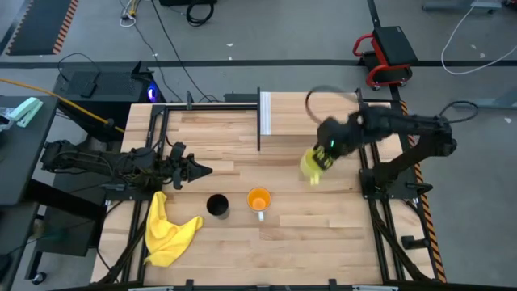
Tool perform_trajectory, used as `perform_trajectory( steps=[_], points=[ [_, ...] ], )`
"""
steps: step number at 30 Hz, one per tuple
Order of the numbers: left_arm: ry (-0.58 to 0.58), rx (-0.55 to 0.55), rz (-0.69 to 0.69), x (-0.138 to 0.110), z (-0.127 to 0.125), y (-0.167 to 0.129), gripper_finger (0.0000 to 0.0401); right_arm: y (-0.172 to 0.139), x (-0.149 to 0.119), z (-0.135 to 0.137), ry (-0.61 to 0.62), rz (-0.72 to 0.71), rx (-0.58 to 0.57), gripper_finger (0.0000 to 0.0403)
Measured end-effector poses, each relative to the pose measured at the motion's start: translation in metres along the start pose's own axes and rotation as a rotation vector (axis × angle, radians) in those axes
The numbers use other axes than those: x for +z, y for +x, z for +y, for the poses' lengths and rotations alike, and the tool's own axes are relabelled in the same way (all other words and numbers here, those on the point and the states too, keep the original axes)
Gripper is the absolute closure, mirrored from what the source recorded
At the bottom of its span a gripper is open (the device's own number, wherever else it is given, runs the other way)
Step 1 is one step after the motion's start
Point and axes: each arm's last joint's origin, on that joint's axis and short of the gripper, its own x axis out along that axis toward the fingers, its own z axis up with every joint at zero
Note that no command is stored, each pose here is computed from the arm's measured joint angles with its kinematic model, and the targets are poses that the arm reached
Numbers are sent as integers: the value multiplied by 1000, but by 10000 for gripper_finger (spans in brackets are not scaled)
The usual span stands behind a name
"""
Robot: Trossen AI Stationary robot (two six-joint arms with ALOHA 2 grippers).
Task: Stack small to large cups/mugs on shelf
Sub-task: Put the yellow mug on the shelf
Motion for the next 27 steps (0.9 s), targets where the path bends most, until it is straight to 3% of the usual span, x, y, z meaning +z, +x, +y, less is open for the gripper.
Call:
perform_trajectory(
  steps=[8, 15, 27],
  points=[
    [-8, 10, 9, -1, 1, 0, 379, -10, 34, -59, 106, -84, -74, 398],
    [-8, 10, 9, -1, 1, 0, 385, -7, 56, -108, 181, -76, -157, 398],
    [-7, 15, 4, -1, 1, 0, 381, -6, 67, -169, 261, -43, -252, 398]
  ],
)
